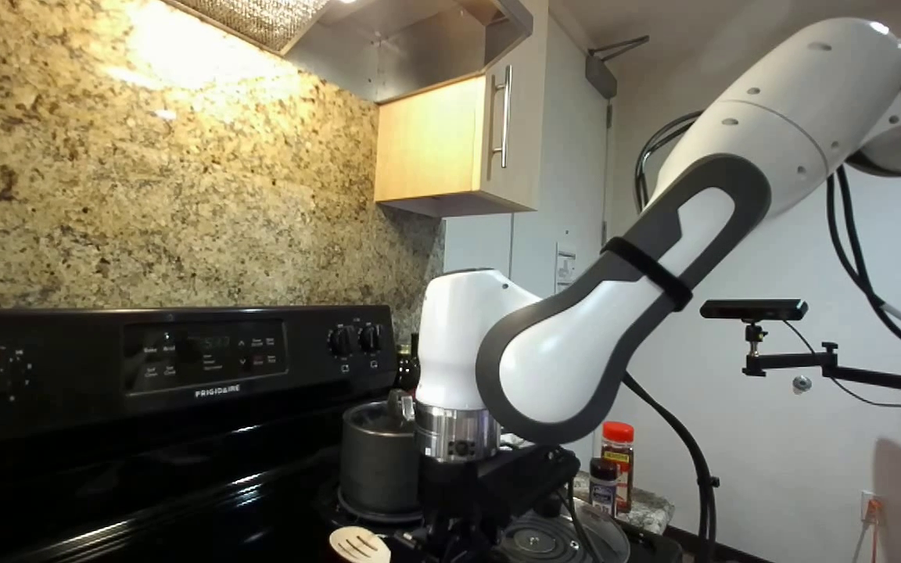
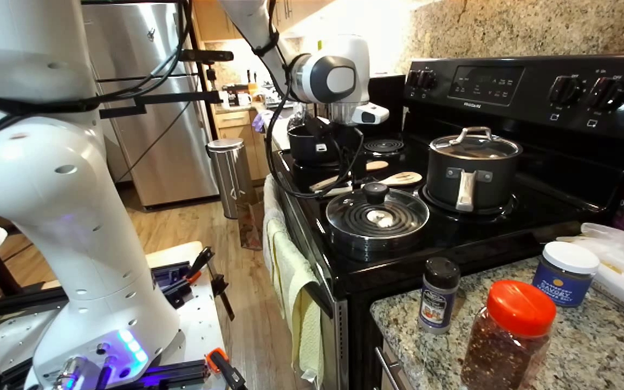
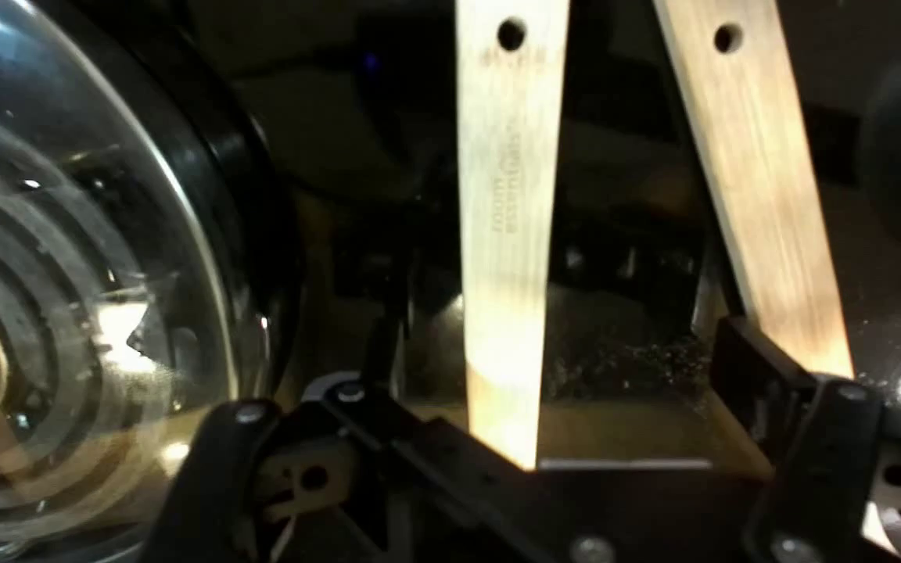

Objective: Pick up the cooking stick and put it in the pot

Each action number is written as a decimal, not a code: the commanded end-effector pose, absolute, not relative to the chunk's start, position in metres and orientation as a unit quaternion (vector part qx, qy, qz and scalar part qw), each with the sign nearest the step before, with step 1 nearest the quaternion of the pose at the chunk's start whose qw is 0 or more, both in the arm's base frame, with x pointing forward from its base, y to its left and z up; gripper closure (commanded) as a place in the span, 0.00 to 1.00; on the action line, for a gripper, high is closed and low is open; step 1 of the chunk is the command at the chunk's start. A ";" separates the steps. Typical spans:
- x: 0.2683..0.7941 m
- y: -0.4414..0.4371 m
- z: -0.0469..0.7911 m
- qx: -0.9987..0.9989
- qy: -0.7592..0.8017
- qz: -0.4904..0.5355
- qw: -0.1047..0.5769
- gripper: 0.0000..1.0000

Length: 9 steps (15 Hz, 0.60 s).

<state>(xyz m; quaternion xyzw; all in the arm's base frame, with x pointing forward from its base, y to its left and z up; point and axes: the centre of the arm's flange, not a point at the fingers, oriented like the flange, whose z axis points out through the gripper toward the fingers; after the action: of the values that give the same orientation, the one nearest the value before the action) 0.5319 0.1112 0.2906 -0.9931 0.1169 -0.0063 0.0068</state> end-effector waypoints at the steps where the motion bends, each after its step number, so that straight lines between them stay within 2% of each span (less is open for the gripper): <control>1: 0.524 0.111 0.284 -0.988 0.153 -0.028 0.000 0.00; 3: 0.525 0.110 0.281 -0.987 0.158 -0.027 0.000 0.00; 4: 0.525 0.110 0.280 -0.987 0.160 -0.026 0.000 0.25; 5: 0.525 0.110 0.279 -0.986 0.162 -0.025 -0.002 0.26; 9: 0.526 0.110 0.279 -0.987 0.161 -0.024 -0.006 0.52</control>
<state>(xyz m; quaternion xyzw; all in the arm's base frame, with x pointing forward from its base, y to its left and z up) 0.5295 0.1056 0.2839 -0.9876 0.1562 -0.0168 0.0023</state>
